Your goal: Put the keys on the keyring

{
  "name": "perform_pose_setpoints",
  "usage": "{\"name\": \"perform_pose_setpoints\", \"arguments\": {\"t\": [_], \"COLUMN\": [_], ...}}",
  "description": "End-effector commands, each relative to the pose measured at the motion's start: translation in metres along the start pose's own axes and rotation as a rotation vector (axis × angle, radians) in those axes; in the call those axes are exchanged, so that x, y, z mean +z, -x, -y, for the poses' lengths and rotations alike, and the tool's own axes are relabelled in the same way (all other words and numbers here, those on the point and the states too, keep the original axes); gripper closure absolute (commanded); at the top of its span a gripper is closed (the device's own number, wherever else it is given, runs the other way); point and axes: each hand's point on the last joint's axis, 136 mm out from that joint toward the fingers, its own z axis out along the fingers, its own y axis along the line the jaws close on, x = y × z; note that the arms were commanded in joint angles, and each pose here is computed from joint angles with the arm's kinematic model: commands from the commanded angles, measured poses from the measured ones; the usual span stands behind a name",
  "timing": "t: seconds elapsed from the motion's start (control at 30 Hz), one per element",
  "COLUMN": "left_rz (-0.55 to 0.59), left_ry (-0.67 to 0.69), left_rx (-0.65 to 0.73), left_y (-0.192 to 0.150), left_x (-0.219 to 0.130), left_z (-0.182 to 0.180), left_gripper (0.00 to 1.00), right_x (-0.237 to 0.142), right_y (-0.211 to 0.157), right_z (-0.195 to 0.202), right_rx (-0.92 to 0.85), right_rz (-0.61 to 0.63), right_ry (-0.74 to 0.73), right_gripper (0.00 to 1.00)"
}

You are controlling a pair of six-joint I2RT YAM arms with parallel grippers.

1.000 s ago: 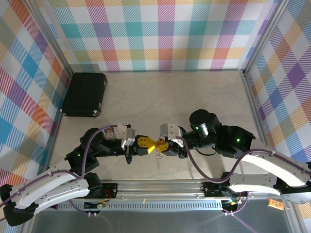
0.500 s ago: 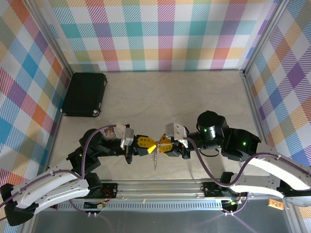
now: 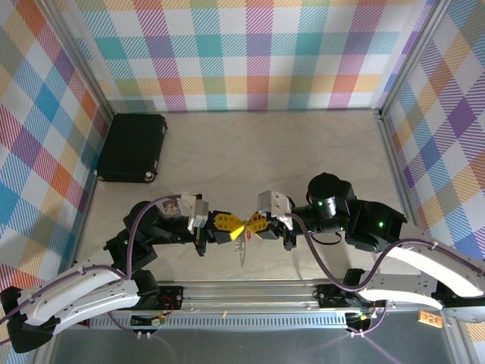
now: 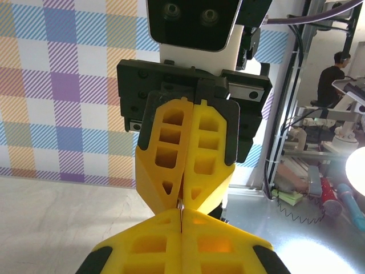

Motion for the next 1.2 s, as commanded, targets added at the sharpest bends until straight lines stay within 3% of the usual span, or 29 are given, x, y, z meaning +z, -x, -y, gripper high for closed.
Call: {"name": "perform_pose_setpoints", "arguments": {"t": [0.0, 0.13, 0.23, 0.4, 0.67, 0.8, 0.97, 1.17], "left_rz": [-0.039, -0.18, -0.257, -0.285, -0.284, -0.266, -0.2, -0.086], "left_ry": [0.059, 0.147, 0.164, 0.164, 0.16, 0.156, 0.168, 0.124], "left_rx": [0.05, 0.089, 0.102, 0.103, 0.099, 0.095, 0.093, 0.071], "left_y": [0.002, -0.02, -0.03, -0.034, -0.034, -0.031, -0.019, -0.002], "left_x": [-0.004, -0.009, -0.01, -0.009, -0.008, -0.009, -0.012, -0.01], "left_z": [-0.006, -0.021, -0.026, -0.028, -0.027, -0.026, -0.024, -0.014], "left_gripper": [1.0, 0.83, 0.81, 0.81, 0.85, 1.0, 1.0, 1.0], "right_x": [-0.002, 0.001, 0.002, 0.009, 0.016, 0.018, 0.019, 0.016], "right_y": [0.005, -0.003, -0.006, -0.011, -0.016, -0.019, -0.019, -0.011], "right_z": [-0.001, -0.001, -0.003, -0.003, -0.006, -0.005, -0.005, -0.006], "right_rx": [-0.037, -0.052, -0.058, -0.057, -0.048, -0.038, -0.032, -0.022], "right_rz": [-0.006, -0.075, -0.108, -0.145, -0.165, -0.176, -0.178, -0.115], "right_ry": [-0.002, 0.016, 0.032, 0.055, 0.082, 0.085, 0.084, 0.073], "right_gripper": [1.0, 1.0, 1.0, 1.0, 1.0, 1.0, 1.0, 0.84]}}
